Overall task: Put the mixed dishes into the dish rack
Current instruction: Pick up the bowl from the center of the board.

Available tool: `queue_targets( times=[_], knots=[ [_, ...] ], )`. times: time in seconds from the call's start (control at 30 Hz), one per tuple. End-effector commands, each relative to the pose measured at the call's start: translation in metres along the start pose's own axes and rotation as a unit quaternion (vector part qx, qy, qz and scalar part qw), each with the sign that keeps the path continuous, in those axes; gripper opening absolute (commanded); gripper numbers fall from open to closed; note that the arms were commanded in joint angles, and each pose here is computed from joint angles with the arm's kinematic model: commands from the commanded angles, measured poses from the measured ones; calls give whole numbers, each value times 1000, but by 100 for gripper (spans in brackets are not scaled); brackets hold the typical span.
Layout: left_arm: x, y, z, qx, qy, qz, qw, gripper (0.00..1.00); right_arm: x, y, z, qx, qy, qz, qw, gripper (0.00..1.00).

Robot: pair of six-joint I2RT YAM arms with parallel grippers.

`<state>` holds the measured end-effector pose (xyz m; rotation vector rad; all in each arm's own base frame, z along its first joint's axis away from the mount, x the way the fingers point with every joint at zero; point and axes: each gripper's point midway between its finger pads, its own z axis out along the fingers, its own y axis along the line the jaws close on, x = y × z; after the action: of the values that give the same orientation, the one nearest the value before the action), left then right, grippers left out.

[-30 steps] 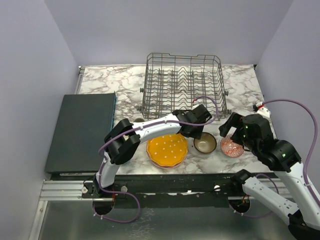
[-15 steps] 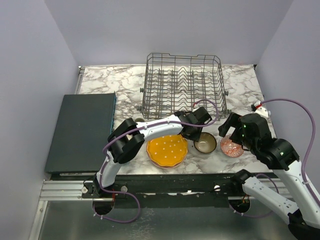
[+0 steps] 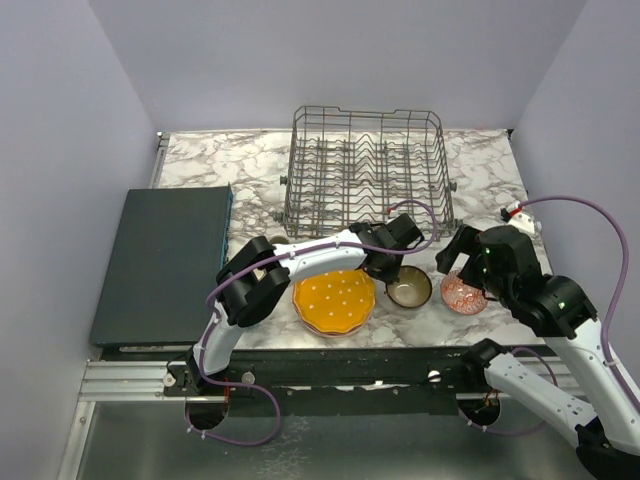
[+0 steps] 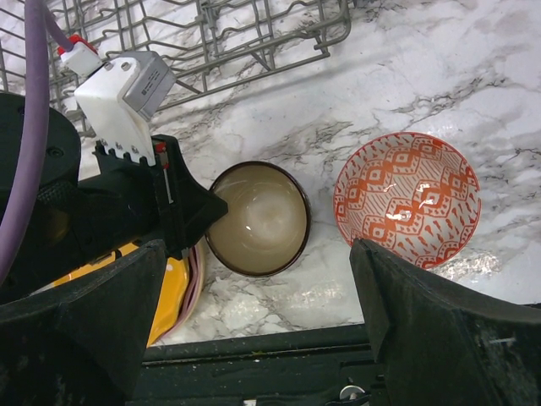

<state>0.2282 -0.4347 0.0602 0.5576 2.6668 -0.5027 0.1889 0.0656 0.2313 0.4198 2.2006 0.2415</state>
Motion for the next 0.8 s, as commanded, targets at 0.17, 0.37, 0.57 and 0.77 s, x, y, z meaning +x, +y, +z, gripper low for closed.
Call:
queue_targets(
  times=[0.17, 0.37, 0.57, 0.77],
  knots=[
    [-10, -19, -18, 42, -5, 14, 999, 0, -11, -1, -12, 5, -10, 3, 1000, 97],
    [-33, -29, -50, 74, -37, 11, 996, 0, -18, -3, -25, -6, -23, 16, 1000, 97],
    [-43, -35, -81, 114, -55, 2, 992, 0, -16, 1, -30, -23, -19, 22, 999, 97],
    [-55, -24, -112, 134, -78, -15, 988, 0, -15, 15, -31, -55, -7, 23, 998, 96]
  ],
)
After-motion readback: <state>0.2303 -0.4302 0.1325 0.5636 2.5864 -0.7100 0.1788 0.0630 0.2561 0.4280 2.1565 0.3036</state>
